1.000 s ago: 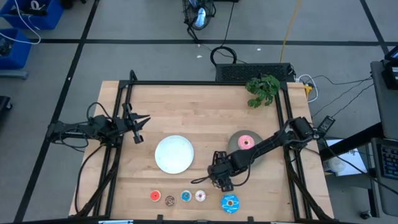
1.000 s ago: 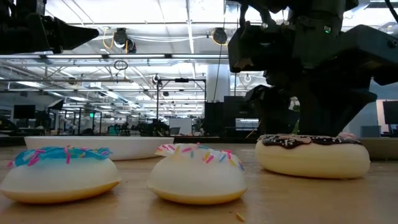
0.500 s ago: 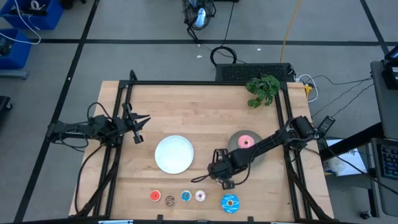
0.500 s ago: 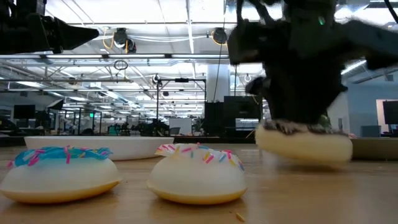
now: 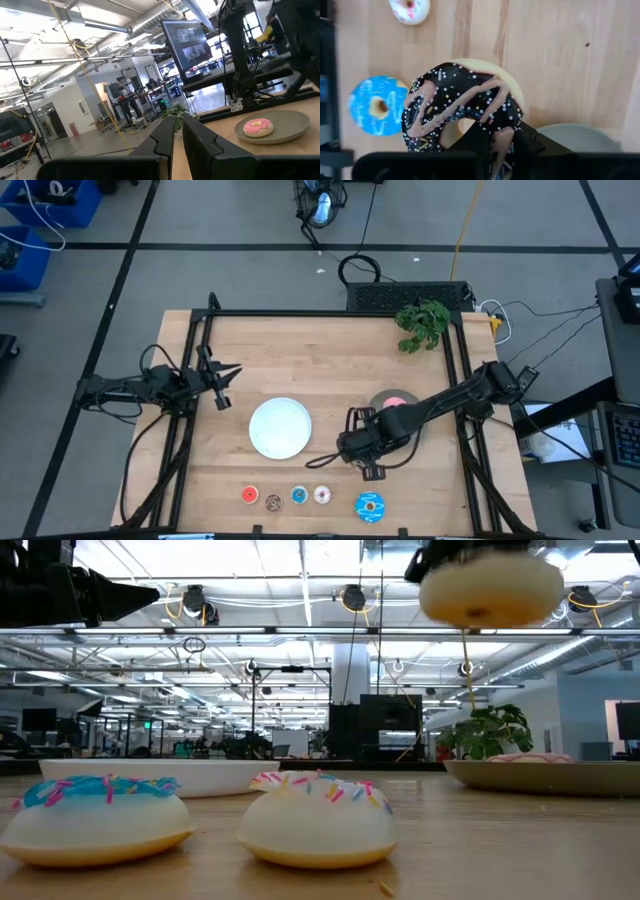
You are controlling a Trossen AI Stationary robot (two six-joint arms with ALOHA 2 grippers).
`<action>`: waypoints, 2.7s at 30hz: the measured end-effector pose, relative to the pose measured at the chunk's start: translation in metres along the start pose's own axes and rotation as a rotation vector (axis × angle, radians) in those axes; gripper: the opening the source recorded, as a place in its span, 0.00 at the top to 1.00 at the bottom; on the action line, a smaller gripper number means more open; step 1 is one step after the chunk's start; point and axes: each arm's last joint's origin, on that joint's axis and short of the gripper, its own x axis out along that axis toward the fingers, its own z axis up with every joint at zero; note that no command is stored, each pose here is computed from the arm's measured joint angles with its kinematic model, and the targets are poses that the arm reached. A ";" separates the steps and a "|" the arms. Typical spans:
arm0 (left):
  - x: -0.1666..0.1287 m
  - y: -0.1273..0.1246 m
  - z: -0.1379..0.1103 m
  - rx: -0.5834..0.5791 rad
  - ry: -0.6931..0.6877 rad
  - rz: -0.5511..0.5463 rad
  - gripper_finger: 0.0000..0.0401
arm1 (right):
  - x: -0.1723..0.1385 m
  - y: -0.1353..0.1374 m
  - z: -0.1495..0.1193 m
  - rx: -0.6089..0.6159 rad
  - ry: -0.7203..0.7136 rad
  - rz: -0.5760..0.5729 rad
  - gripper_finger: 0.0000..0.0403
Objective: Pick & Place donuts
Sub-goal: Put the big black donut on the gray plate
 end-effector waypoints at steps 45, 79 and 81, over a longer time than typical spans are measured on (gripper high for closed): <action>0.000 0.000 -0.001 0.010 0.008 -0.003 0.88 | -0.028 -0.040 -0.077 0.311 0.147 -0.187 0.96; 0.000 0.000 0.000 0.009 0.005 -0.001 0.88 | 0.048 -0.089 -0.165 0.670 0.315 -0.006 0.96; 0.000 0.000 0.000 0.008 0.005 -0.001 0.88 | 0.052 -0.089 -0.165 0.666 0.337 0.003 0.96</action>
